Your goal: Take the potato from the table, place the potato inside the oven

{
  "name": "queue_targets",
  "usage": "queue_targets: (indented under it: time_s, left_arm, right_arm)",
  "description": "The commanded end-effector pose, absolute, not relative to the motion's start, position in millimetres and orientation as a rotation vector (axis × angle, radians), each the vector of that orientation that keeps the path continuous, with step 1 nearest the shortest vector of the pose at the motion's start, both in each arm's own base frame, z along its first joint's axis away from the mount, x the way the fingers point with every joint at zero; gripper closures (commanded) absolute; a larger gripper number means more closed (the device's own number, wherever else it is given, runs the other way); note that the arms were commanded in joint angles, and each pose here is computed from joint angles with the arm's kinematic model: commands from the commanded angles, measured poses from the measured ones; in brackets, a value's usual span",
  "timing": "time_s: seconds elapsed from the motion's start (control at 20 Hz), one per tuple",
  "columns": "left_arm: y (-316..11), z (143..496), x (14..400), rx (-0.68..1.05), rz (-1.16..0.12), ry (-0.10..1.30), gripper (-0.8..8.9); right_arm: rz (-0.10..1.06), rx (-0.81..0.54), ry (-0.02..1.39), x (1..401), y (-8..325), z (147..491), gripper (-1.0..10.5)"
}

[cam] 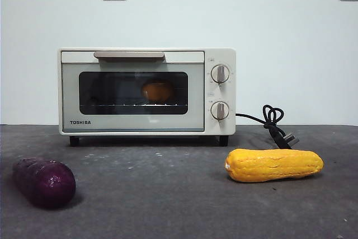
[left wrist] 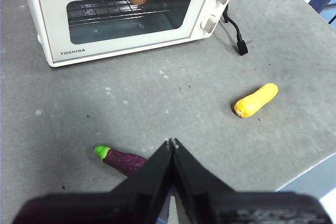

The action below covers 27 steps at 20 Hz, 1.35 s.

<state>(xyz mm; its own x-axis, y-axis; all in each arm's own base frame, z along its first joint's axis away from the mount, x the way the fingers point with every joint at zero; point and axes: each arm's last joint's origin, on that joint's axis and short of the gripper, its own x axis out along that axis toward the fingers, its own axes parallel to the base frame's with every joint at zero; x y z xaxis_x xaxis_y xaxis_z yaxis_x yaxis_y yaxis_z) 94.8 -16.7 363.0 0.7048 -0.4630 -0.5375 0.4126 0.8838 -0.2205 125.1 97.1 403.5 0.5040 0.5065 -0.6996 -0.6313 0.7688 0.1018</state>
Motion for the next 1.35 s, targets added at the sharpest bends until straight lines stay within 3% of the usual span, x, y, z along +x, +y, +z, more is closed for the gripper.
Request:
queue_targets:
  time_s: [0.05,0.7,0.8,0.9,1.05,1.15,1.25,1.35]
  left_arm:
    - [-17,364,94,-0.068,-0.494,0.609,8.21]
    - [-17,364,94,-0.067,-0.493,0.606,8.18]
    - [-17,365,95,0.005,-0.496,0.573,8.18]
    - [-16,374,94,0.122,-0.472,0.428,8.18]
    - [-12,381,83,0.254,-0.398,0.035,8.18]
    - [-9,366,76,0.295,-0.318,-0.18,8.18]
    - [-4,337,75,0.312,-0.188,-0.278,8.18]
    - [0,303,77,0.297,-0.099,-0.272,8.18]
  right_arm:
    - [0.691,-0.17,0.77,126,98,405,9.5]
    - [0.69,-0.169,0.769,125,97,405,9.5]
    - [0.691,-0.169,0.769,125,97,405,9.5]
    - [0.69,-0.169,0.769,125,97,405,9.5]
    - [0.69,-0.169,0.769,125,97,405,9.5]
    - [0.69,-0.169,0.769,125,97,405,9.5]
    - [0.69,-0.169,0.769,125,97,405,9.5]
    - [0.691,-0.168,0.765,124,96,406,9.5]
